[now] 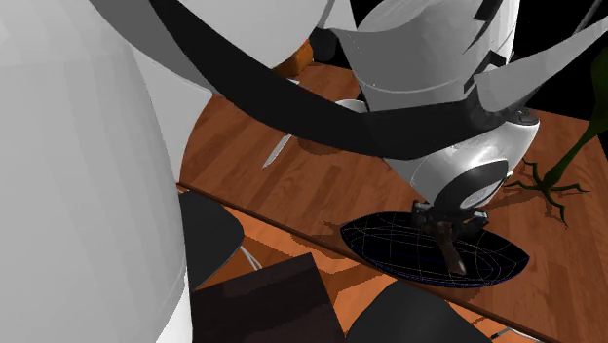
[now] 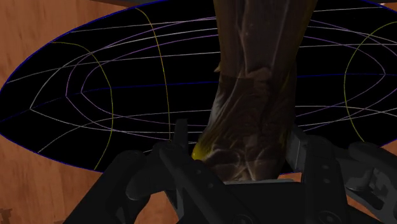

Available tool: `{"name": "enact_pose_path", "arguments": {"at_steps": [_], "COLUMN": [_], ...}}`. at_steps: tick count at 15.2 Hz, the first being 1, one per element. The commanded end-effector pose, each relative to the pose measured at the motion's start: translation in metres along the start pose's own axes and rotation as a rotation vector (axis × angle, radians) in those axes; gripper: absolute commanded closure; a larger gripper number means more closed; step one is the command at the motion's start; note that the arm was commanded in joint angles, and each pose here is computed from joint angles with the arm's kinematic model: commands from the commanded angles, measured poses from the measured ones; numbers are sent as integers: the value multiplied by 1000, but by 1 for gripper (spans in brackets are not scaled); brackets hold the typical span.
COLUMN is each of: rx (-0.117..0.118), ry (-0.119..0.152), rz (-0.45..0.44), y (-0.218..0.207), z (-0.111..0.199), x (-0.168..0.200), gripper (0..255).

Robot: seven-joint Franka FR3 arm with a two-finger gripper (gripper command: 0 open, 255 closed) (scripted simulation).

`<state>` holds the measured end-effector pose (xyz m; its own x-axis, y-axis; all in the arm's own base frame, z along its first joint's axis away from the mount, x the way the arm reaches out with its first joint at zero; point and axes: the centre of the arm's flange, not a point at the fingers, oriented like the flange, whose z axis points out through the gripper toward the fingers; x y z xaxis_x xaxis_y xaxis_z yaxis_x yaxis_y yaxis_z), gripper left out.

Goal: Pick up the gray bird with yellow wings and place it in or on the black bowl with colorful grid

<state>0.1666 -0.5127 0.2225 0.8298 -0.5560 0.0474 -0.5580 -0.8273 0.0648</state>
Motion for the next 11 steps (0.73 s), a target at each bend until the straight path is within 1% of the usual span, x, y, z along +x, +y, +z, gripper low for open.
{"name": "enact_pose_path", "arguments": {"at_steps": [1,9,10,11], "rx": [0,0,0,0], "ry": [1,1,1,1], "rz": [0,0,0,0], "y": [0,0,0,0], "z": [10,14,14,14], "x": [-1,-2,-2,-2], "gripper": [255,255,0,0]}}
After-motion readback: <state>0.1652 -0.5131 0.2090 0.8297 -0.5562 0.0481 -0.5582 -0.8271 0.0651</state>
